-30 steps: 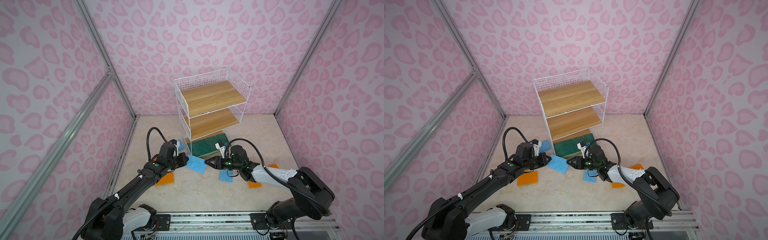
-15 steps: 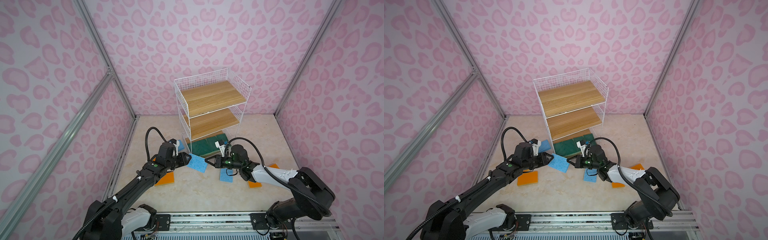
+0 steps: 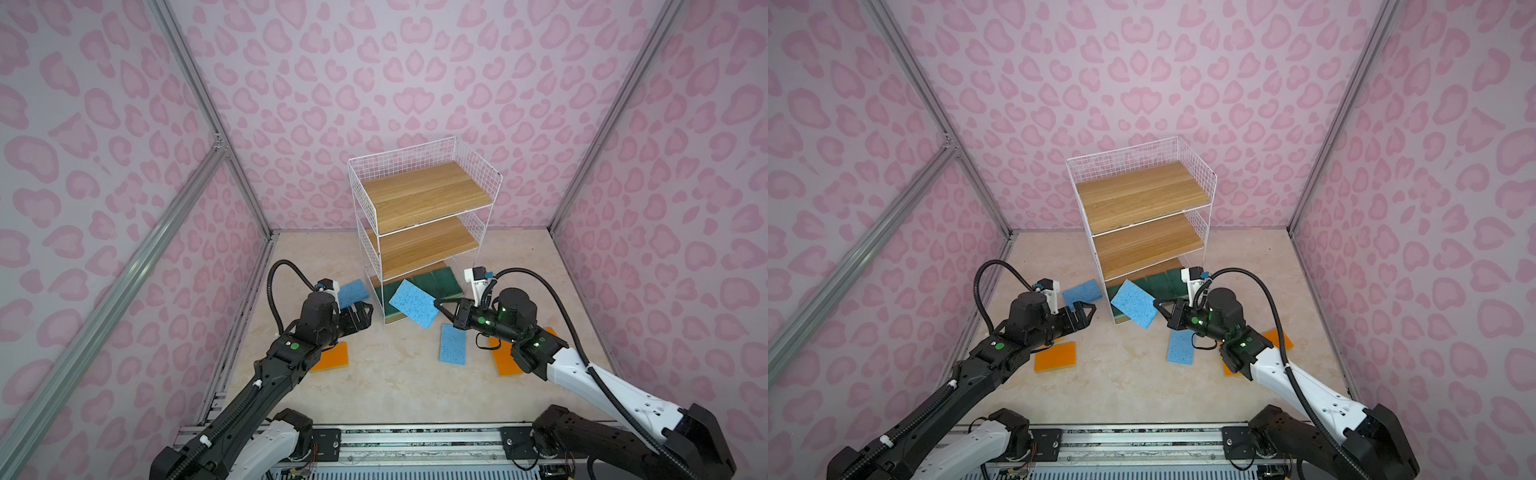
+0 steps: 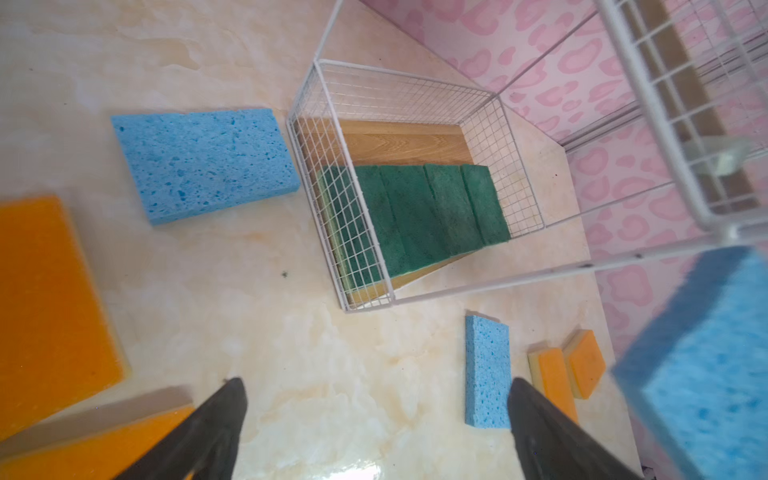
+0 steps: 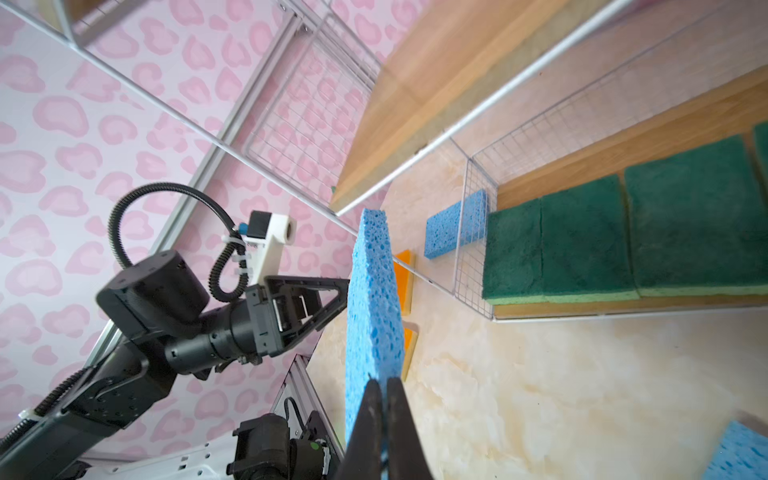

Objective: Place and organize the cleaning sponges onto the shelf
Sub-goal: 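Lift the blue sponge with the right gripper and carry it toward the shelf, then insert the blue sponge onto the middle shelf with the right gripper, then lower the blue sponge onto the middle shelf and open the right gripper, then withdraw the right gripper from the shelf while the left gripper moves toward a blue sponge, then lower the left gripper onto the blue sponge beside the shelf and grasp it, then lift the blue sponge off the table with the left gripper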

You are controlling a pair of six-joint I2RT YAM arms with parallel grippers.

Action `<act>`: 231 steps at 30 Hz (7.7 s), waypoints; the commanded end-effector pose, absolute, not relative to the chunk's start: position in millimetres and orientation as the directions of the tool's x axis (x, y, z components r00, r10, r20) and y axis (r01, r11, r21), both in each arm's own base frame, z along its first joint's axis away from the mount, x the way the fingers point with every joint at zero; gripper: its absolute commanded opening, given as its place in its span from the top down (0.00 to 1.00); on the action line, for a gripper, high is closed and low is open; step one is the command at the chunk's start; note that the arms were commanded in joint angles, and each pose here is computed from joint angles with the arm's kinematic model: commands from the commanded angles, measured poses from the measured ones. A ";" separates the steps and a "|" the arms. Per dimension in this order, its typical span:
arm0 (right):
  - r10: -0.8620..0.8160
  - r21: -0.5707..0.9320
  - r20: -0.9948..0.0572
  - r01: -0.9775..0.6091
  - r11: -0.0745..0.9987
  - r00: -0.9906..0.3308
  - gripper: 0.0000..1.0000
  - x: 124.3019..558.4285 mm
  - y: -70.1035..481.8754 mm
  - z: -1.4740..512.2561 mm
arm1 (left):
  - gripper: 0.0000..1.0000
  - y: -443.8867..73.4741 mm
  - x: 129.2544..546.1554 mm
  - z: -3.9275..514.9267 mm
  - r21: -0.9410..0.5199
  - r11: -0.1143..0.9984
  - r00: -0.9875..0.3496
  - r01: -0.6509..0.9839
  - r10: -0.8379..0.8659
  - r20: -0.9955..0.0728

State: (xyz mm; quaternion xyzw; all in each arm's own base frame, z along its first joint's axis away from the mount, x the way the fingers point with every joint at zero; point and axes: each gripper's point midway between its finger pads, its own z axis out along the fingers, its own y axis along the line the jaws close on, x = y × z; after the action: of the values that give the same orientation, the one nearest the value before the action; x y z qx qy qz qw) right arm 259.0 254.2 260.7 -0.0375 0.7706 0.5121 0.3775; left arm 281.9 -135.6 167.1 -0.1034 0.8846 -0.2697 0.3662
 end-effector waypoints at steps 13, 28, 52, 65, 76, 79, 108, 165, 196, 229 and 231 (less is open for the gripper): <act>0.473 0.738 -0.668 -0.430 0.520 -0.574 1.00 293.7 226.6 337.5 | 0.00 -117.1 278.6 144.1 -0.515 0.856 -0.693 -0.042 -0.396 -0.602; 0.524 0.727 -0.682 -0.395 0.562 -0.511 1.00 348.1 260.5 351.9 | 0.01 -115.8 277.2 130.9 -0.501 0.865 -0.698 -0.031 -0.378 -0.609; 0.459 0.673 -0.705 -0.308 0.672 -0.541 1.00 390.6 329.7 311.5 | 0.01 -120.1 272.5 104.8 -0.513 0.858 -0.726 -0.026 -0.369 -0.581; 0.562 0.725 -0.669 -0.262 0.637 -0.487 1.00 380.1 320.9 306.6 | 0.01 -119.1 270.7 103.9 -0.517 0.856 -0.721 -0.027 -0.375 -0.583; 0.630 0.761 -0.634 -0.218 0.611 -0.448 1.00 378.9 320.7 306.9 | 0.01 -118.2 269.7 104.7 -0.521 0.853 -0.717 -0.031 -0.382 -0.583; 0.640 0.768 -0.627 -0.214 0.604 -0.444 1.00 378.3 322.9 307.2 | 0.01 -118.3 269.2 104.4 -0.522 0.852 -0.718 -0.031 -0.383 -0.582; 0.640 0.782 -0.608 -0.218 0.584 -0.470 0.59 367.2 343.4 295.4 | 0.01 -116.6 268.1 105.0 -0.522 0.852 -0.715 -0.040 -0.389 -0.581; 0.482 0.659 -0.679 -0.172 0.732 -0.554 0.28 303.4 157.3 188.3 | 0.23 -25.7 349.3 84.5 -0.367 0.828 -0.626 -0.423 -0.560 -0.542; 0.493 0.673 -0.640 -0.121 0.730 -0.589 0.28 317.8 150.4 161.5 | 0.39 -45.2 429.4 48.2 -0.371 0.832 -0.683 -0.412 -0.552 -0.479; 0.490 0.683 -0.629 -0.128 0.719 -0.604 0.27 310.9 151.0 169.5 | 0.96 -52.3 407.7 76.2 -0.435 0.821 -0.660 -0.370 -0.562 -0.499; 0.484 0.685 -0.623 -0.131 0.716 -0.615 0.27 309.3 152.7 169.9 | 0.96 -52.2 398.9 79.9 -0.441 0.820 -0.658 -0.365 -0.563 -0.500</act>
State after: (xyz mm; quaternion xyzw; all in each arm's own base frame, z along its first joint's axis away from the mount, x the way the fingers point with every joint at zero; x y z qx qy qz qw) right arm 312.5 148.9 169.7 0.1133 0.8193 0.3542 0.4365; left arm 407.5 -51.7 73.8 -0.2568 0.8997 -0.1458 0.3213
